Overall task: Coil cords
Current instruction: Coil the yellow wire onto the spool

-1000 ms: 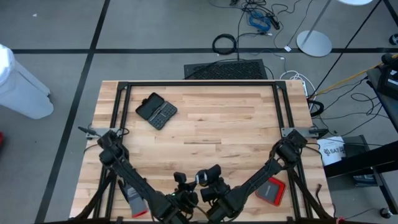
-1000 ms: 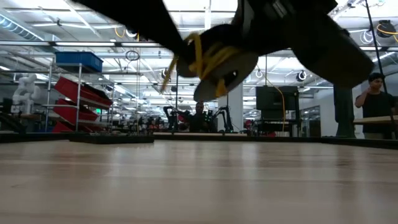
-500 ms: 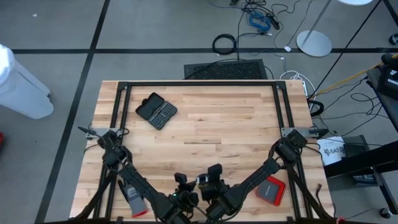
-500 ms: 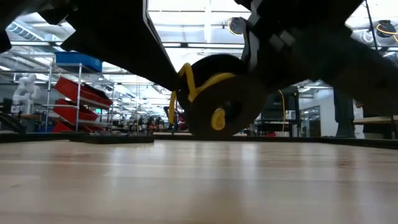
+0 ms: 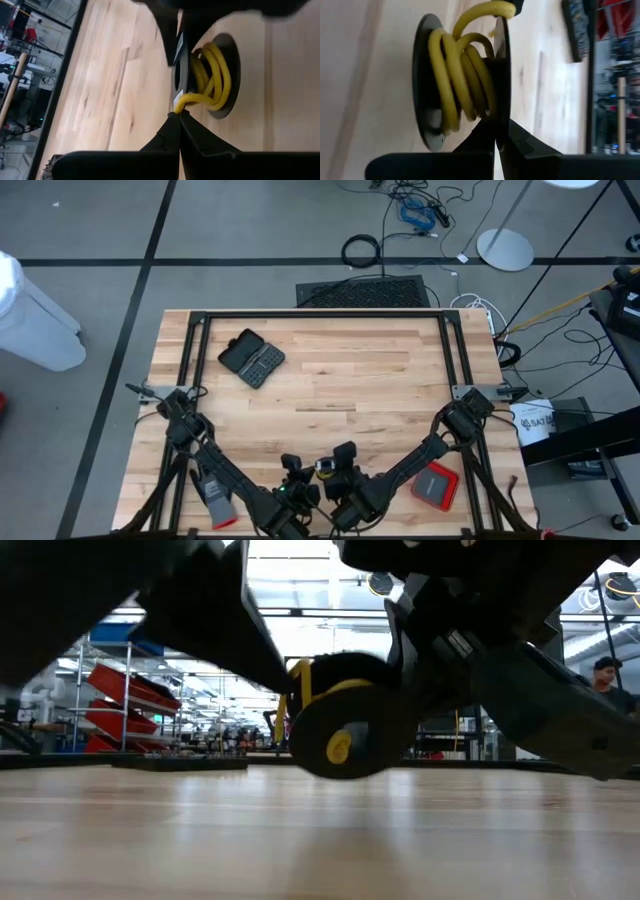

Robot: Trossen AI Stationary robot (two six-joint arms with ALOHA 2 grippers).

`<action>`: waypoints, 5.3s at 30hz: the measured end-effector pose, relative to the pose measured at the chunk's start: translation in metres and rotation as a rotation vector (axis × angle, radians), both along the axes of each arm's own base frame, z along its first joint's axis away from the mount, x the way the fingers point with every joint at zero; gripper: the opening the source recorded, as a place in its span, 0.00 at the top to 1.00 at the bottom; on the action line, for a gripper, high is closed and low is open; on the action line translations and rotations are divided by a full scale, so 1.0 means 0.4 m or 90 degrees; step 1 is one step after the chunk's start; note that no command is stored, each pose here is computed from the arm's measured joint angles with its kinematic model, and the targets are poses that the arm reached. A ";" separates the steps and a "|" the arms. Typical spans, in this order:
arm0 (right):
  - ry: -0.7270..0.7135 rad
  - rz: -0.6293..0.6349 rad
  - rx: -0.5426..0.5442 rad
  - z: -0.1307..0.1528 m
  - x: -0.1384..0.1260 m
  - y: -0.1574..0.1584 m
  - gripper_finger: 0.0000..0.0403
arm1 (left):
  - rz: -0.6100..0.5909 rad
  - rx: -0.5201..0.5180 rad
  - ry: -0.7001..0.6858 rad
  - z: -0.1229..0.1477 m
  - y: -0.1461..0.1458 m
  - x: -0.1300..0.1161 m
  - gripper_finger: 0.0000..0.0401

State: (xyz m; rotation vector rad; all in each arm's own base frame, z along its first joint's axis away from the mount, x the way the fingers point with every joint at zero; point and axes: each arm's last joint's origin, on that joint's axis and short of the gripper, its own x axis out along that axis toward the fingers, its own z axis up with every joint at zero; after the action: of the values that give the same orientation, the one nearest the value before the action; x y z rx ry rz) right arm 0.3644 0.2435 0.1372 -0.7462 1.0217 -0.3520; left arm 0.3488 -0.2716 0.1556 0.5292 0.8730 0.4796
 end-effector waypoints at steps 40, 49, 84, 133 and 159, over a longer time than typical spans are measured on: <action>0.051 0.009 0.025 -0.029 0.007 -0.005 1.00 | -0.004 -0.060 0.017 -0.070 -0.011 -0.030 1.00; 0.066 0.030 0.021 -0.031 -0.001 0.008 0.97 | -0.008 -0.067 0.014 -0.070 -0.024 -0.042 1.00; 0.056 0.039 0.036 0.015 -0.042 0.079 0.43 | 0.015 -0.065 0.014 -0.070 -0.017 -0.049 1.00; 0.098 0.062 0.212 0.067 -0.017 0.116 0.92 | -0.037 -0.076 -0.126 0.082 -0.087 -0.121 1.00; 0.048 0.035 0.174 0.063 0.026 0.068 0.93 | -0.033 -0.075 -0.126 0.081 -0.082 -0.117 1.00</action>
State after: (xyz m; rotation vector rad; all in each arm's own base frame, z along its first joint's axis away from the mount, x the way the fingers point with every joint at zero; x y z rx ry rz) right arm 0.3747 0.2706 0.1625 -0.5424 1.0921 -0.1343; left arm 0.3020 -0.3043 0.1882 0.3878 0.6914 0.4225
